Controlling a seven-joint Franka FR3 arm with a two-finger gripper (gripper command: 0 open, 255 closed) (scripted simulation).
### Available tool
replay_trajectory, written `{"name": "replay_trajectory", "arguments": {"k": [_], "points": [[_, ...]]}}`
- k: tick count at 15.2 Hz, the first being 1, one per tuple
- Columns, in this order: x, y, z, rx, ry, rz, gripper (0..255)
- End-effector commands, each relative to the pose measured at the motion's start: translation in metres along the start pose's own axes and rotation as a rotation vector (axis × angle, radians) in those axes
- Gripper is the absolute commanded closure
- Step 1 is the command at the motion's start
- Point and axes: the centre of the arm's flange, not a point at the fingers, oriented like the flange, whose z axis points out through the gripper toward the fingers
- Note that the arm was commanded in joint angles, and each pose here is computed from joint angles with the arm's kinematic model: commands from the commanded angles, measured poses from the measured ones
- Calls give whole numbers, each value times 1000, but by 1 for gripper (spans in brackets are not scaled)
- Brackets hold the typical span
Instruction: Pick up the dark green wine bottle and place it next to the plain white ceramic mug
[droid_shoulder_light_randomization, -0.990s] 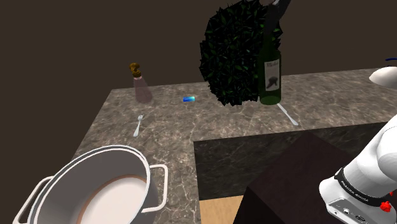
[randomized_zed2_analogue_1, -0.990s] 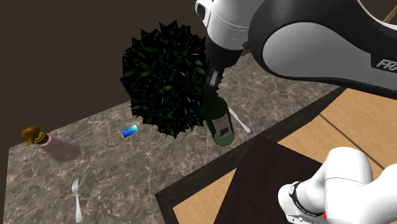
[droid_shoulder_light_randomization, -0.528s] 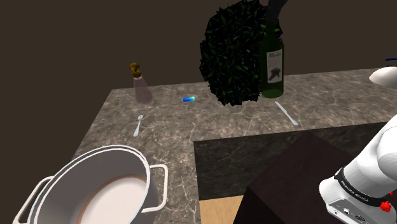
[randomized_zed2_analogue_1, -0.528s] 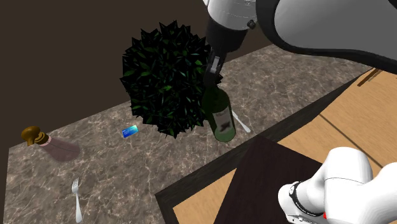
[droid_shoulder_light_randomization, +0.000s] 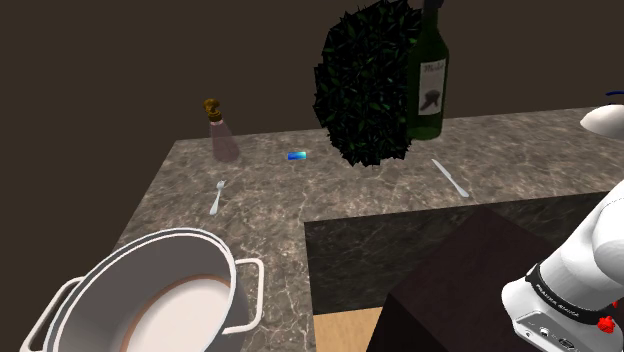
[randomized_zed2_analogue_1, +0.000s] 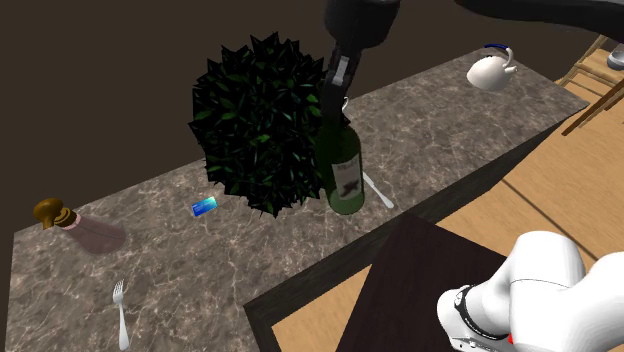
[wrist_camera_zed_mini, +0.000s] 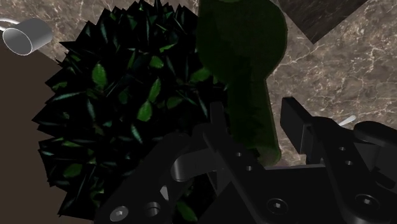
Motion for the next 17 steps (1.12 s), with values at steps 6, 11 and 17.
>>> {"name": "replay_trajectory", "arguments": {"k": [6,11,17], "points": [[6,3,-37,0,0,0,255],[11,5,-63,0,0,0,255],[17,7,-94,0,0,0,255]]}}
